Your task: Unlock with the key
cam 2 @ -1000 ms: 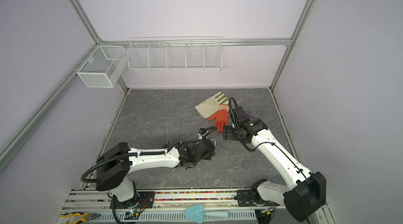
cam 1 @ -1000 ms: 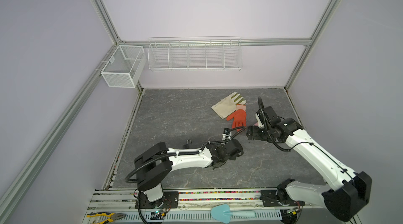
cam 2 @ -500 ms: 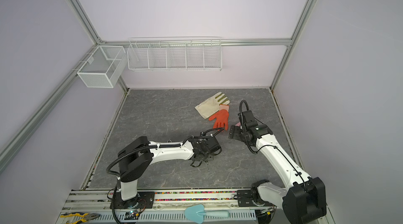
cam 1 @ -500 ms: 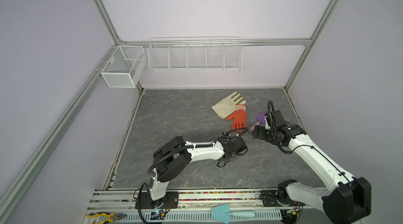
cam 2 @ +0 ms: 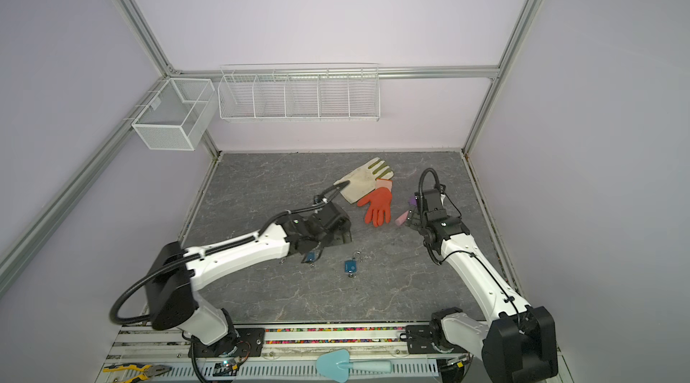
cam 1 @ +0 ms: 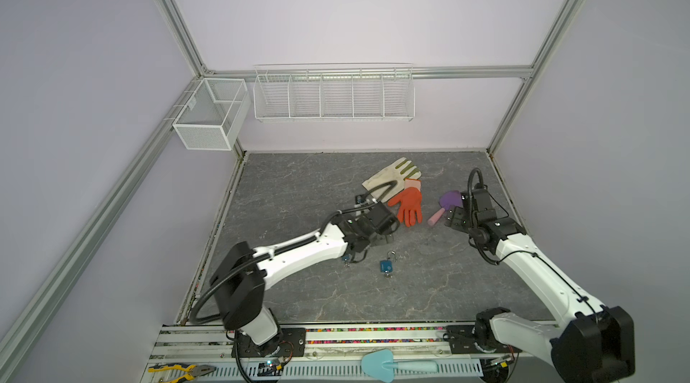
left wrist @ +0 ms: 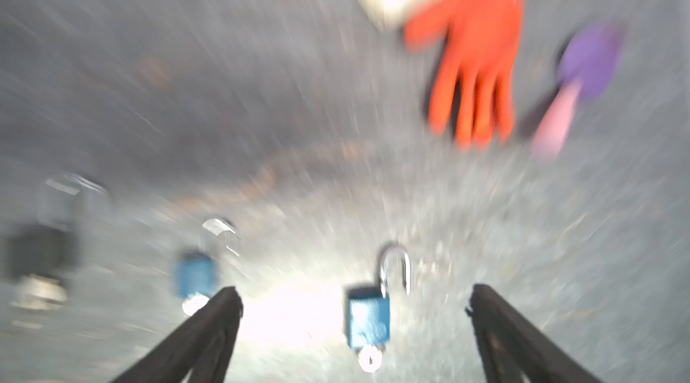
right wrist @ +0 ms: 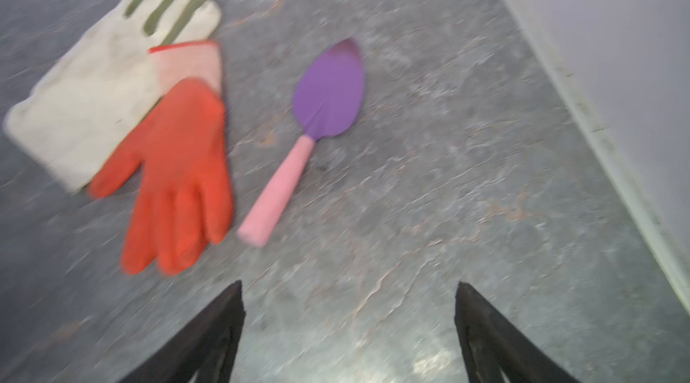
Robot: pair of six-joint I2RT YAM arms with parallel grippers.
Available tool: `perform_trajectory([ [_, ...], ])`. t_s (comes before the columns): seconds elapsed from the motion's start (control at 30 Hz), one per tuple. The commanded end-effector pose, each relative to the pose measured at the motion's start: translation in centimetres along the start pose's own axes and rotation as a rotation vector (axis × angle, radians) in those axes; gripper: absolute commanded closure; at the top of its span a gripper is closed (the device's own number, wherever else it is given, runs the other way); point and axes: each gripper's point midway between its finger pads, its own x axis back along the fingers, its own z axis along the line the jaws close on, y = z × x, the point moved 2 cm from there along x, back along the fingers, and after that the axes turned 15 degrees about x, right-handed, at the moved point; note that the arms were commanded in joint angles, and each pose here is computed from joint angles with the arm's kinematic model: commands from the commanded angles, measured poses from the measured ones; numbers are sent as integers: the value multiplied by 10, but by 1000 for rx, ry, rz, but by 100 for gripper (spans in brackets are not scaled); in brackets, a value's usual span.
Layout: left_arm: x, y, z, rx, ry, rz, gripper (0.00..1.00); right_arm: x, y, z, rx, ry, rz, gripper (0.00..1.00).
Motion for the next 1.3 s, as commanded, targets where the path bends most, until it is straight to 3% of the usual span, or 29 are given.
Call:
perform_trajectory([
  [0.0, 41, 109, 78, -45, 224, -402, 0, -23, 15, -50, -38, -272, -154, 11],
  [0.07, 44, 158, 134, -39, 315, -555, 0, -39, 13, -56, -42, -292, -182, 11],
  [0.13, 43, 186, 185, 12, 371, -634, 0, -55, 9, -54, -16, -286, -212, 11],
  [0.23, 33, 202, 244, 30, 449, -733, 1, -83, 2, -48, 24, -263, -192, 11],
  [0.3, 21, 205, 263, 39, 463, -779, 1, -95, 9, -41, 57, -214, -186, 11],
  [0.43, -11, 205, 257, -94, 379, -829, 1, -102, 25, -28, 131, -133, -279, 11],
  [0.5, -25, 205, 262, -95, 376, -804, 1, -100, 26, -21, 140, -71, -327, 11],
  [0.57, -43, 194, 259, -149, 321, -751, 1, -93, 20, -7, 182, 27, -448, 11],
  [0.63, -46, 187, 255, -193, 241, -809, 1, -90, 13, 7, 231, 96, -533, 12],
  [0.73, -54, 182, 264, -154, 220, -729, 1, -96, 10, 5, 220, 107, -471, 11],
  [0.8, -53, 186, 269, -147, 200, -798, 1, -96, 10, 5, 221, 97, -503, 11],
  [0.87, -52, 187, 276, -95, 249, -748, 1, -95, 10, 6, 222, 108, -481, 11],
  [1.0, -50, 186, 274, -124, 218, -809, 1, -95, 10, 5, 222, 105, -483, 11],
  [1.27, -52, 185, 274, -121, 224, -786, 1, -96, 10, 6, 223, 106, -480, 11],
])
